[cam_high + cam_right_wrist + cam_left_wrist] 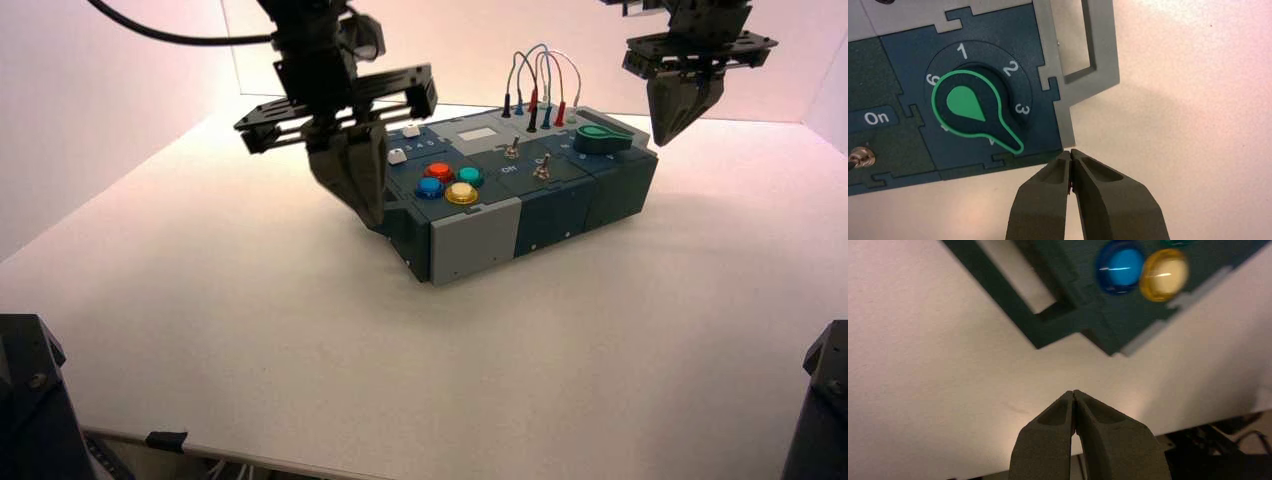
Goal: Move the box away.
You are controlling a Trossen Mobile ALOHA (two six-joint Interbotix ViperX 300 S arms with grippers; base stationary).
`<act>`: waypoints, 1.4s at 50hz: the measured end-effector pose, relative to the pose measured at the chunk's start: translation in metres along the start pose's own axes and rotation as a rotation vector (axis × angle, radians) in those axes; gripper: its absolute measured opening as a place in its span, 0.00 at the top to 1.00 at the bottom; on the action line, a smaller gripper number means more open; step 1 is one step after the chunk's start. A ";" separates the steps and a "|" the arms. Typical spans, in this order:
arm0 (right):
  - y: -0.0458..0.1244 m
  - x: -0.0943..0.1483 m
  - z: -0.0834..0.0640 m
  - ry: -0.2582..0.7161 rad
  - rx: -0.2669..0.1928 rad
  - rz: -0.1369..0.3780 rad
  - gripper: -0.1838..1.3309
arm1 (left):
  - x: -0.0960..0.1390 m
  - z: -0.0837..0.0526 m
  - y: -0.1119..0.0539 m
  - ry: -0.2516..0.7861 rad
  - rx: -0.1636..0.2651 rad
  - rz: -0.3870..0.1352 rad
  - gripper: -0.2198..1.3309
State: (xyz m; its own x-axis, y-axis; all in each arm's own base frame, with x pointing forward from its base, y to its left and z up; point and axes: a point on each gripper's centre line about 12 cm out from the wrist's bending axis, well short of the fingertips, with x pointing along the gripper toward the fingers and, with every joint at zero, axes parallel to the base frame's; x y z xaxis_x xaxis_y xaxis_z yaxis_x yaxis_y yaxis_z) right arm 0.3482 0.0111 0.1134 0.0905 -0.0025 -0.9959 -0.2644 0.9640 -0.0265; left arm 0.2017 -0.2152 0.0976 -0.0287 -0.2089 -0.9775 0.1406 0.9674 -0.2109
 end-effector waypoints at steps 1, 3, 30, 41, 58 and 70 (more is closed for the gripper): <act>-0.001 0.001 0.000 0.000 0.002 0.000 0.97 | 0.000 0.000 0.001 -0.002 -0.001 0.011 0.96; 0.000 0.002 0.000 0.001 0.000 0.000 0.97 | 0.000 0.001 0.004 -0.007 -0.003 0.030 0.96; -0.001 0.008 0.000 0.017 0.000 0.003 0.97 | -0.010 0.015 -0.009 0.052 0.022 0.072 0.96; -0.001 0.008 0.001 0.017 0.000 0.003 0.97 | -0.002 0.016 -0.009 0.110 0.030 0.097 0.96; -0.001 0.008 0.001 0.014 0.000 0.002 0.97 | 0.024 0.021 -0.007 0.152 0.057 0.125 0.96; -0.001 0.008 0.001 0.014 -0.001 0.001 0.97 | 0.033 0.029 -0.007 0.120 0.074 0.128 0.96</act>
State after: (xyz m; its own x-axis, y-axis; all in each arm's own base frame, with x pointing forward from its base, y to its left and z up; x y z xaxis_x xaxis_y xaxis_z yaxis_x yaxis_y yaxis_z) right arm 0.3505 0.0104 0.1053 0.0769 -0.0053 -0.9970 -0.2652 0.9639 -0.0256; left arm 0.2281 -0.2328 0.0669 -0.1232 -0.0619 -0.9904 0.2231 0.9708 -0.0885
